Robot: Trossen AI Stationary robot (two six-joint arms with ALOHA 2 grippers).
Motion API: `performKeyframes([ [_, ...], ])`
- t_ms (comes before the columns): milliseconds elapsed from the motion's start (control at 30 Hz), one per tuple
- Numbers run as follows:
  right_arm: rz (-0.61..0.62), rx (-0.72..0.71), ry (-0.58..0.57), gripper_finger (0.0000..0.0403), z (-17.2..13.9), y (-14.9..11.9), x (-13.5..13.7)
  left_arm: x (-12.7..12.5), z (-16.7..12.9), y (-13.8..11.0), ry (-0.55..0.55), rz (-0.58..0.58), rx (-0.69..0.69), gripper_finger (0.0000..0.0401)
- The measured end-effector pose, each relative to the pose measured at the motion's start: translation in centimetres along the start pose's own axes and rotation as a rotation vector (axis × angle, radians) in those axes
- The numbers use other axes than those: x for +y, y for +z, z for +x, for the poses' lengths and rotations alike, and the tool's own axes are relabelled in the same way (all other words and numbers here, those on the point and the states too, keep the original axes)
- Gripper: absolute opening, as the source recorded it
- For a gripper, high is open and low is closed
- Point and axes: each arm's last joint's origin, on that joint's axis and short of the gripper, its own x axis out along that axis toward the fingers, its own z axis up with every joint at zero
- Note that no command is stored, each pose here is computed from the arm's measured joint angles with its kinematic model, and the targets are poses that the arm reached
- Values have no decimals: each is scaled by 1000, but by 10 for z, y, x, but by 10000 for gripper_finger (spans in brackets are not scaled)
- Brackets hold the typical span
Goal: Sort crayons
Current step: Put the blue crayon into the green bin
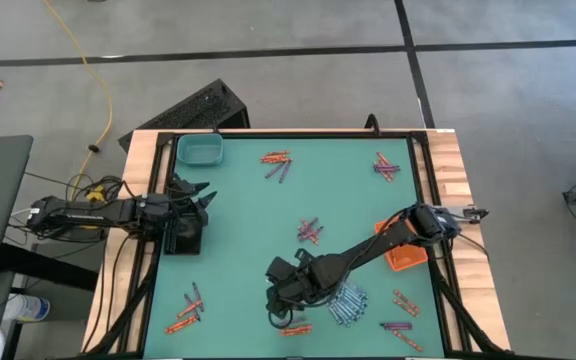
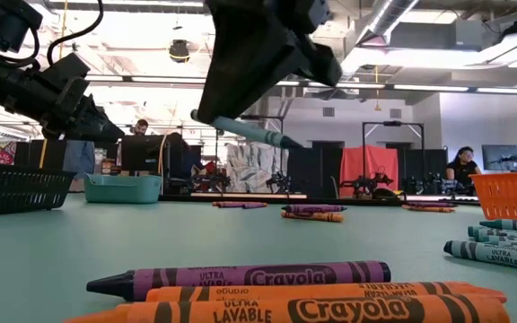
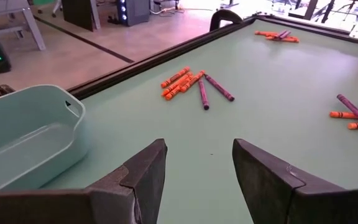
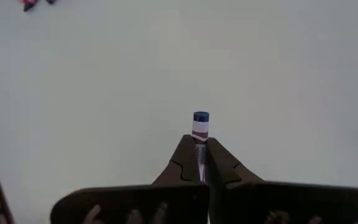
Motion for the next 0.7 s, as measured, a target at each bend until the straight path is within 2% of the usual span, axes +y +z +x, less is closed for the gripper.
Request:
performKeyframes([
  [233, -47, -41, 20, 0, 3, 11, -3, -1, 0, 0, -41, 1, 11, 176],
  [367, -90, -71, -7, 0, 6, 20, -10, -1, 0, 0, -48, -5, 5, 176],
  [467, -120, -95, -29, 0, 5, 30, -18, -3, 0, 1, -98, 10, -5, 176],
  [700, -217, -245, -98, 0, -25, 64, -37, -10, -4, 26, -249, 22, -233, 176],
])
